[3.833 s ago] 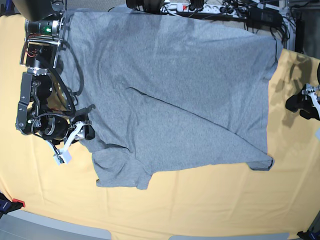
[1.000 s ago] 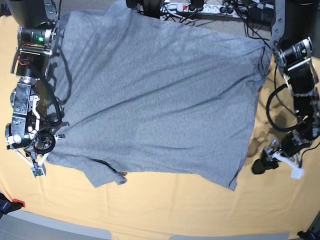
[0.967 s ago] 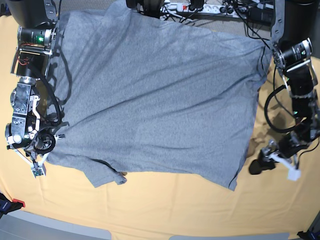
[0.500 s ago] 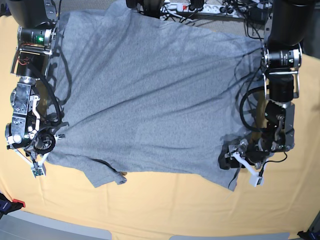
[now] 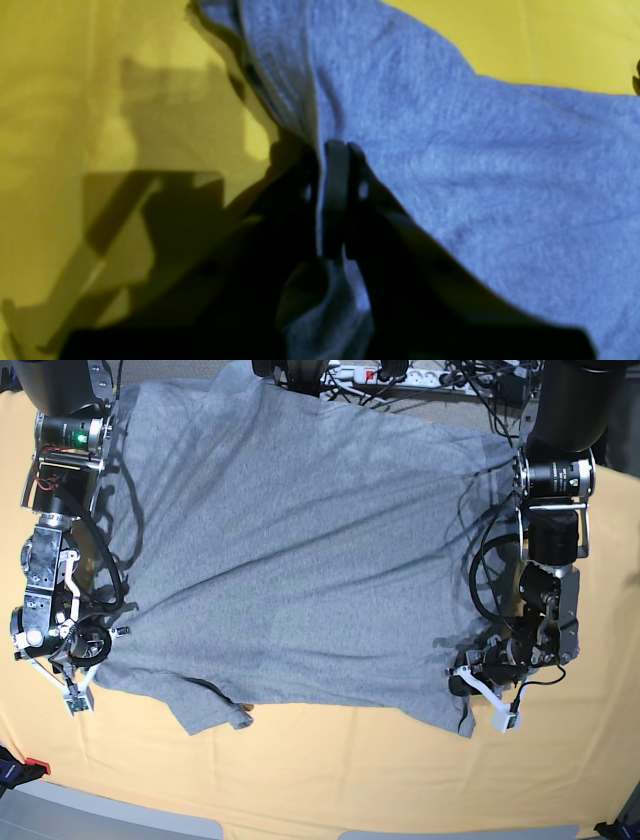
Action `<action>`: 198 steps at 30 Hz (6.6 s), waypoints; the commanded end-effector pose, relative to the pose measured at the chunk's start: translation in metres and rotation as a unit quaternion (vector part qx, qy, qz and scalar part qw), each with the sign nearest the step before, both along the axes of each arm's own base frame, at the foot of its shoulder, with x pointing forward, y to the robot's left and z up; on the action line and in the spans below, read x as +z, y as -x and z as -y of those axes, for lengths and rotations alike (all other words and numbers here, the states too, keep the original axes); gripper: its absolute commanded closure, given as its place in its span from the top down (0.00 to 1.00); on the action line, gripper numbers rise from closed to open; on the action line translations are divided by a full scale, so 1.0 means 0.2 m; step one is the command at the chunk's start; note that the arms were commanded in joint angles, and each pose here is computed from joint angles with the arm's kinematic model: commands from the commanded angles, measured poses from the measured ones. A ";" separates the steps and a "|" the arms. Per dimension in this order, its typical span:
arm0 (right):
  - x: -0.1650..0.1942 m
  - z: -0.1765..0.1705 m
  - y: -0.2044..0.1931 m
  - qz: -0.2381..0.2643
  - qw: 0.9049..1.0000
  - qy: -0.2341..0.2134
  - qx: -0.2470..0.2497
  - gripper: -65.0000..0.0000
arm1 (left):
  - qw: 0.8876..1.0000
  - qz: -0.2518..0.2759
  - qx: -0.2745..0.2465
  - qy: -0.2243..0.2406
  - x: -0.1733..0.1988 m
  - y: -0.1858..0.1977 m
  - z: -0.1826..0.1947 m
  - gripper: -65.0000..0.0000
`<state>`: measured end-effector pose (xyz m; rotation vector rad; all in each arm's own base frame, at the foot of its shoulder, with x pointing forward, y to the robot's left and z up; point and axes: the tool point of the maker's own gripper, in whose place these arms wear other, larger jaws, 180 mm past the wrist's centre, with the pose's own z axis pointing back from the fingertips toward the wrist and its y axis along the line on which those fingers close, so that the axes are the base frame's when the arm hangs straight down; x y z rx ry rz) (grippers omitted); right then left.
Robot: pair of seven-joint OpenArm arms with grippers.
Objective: Layout the t-shirt on the table in an organized manner, then fold the t-shirt properly
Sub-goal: 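Grasp the hem with both grippers and pull it to square the shirt, then release the hem and move both grippers to the shirt's shoulder edge, then pull the shoulder edge with the right gripper away from the hem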
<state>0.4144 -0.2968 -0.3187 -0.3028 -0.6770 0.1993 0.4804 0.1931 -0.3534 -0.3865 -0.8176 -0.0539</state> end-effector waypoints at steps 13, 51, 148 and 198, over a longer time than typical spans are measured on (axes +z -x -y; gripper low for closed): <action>0.19 0.03 -0.12 0.074 0.997 0.012 0.011 0.00 | 0.992 0.126 0.007 0.002 0.59 -0.32 -0.04 0.00; 0.38 0.24 -0.16 0.117 0.993 0.004 -0.008 0.63 | 0.992 0.080 -0.095 0.020 0.80 -0.27 0.03 0.62; -0.18 0.29 1.09 0.023 0.957 -0.237 -0.165 0.00 | 0.979 0.020 -0.153 0.133 0.74 0.31 -0.47 0.52; -0.01 0.22 1.32 0.006 0.957 -0.280 -0.075 0.60 | 0.993 0.009 -0.022 0.114 0.60 0.77 -0.98 0.52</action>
